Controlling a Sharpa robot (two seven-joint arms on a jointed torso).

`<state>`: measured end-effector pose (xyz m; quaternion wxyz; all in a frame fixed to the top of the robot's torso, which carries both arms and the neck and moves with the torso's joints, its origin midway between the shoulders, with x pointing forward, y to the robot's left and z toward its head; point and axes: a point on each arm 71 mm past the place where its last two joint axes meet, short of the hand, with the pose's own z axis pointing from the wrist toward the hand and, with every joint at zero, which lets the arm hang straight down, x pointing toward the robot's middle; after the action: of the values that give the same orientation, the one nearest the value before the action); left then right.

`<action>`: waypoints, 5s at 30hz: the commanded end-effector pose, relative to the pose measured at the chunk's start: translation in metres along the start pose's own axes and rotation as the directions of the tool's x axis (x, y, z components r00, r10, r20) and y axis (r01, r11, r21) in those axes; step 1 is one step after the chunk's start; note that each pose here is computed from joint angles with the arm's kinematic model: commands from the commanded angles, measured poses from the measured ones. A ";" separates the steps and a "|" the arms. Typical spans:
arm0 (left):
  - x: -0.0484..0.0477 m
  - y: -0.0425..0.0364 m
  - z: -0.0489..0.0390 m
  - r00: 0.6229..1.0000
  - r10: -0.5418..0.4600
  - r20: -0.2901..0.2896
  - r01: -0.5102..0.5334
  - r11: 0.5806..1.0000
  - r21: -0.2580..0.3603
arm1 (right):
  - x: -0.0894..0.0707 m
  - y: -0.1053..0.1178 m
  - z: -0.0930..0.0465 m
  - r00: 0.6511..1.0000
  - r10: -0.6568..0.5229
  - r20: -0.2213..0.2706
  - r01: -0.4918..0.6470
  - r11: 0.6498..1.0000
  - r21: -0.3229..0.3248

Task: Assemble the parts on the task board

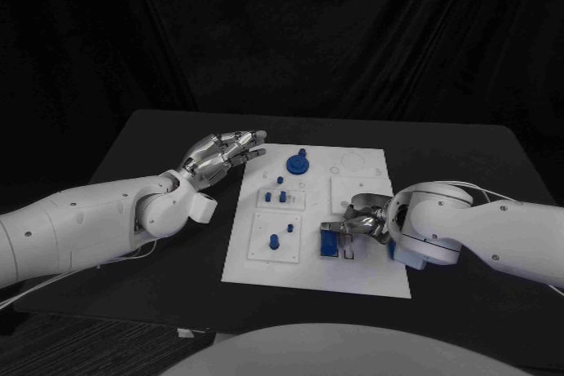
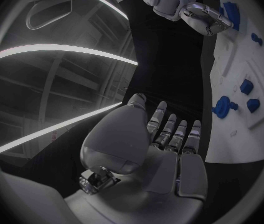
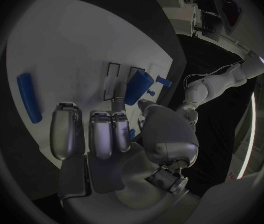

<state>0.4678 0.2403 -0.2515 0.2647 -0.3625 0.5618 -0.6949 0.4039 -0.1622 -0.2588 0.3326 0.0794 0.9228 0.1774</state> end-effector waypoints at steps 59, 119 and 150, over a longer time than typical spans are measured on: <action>0.0005 0.0011 -0.0006 1.000 -0.022 -0.017 0.022 1.000 -0.002 | 0.022 0.006 -0.035 0.868 -0.335 0.366 0.446 0.850 -0.281; -0.0020 0.0012 -0.0033 1.000 -0.023 -0.013 0.023 1.000 0.002 | -0.043 -0.025 -0.055 0.915 -0.146 0.376 0.214 0.966 -0.144; 0.0006 0.0011 0.0000 0.999 -0.030 -0.026 0.030 0.999 0.025 | -0.067 -0.071 -0.044 0.940 -0.317 0.129 0.287 0.936 0.204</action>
<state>0.4679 0.2411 -0.2535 0.2560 -0.3604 0.5587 -0.7017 0.4262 -0.2551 -0.2124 0.4315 -0.0206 0.9006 0.0482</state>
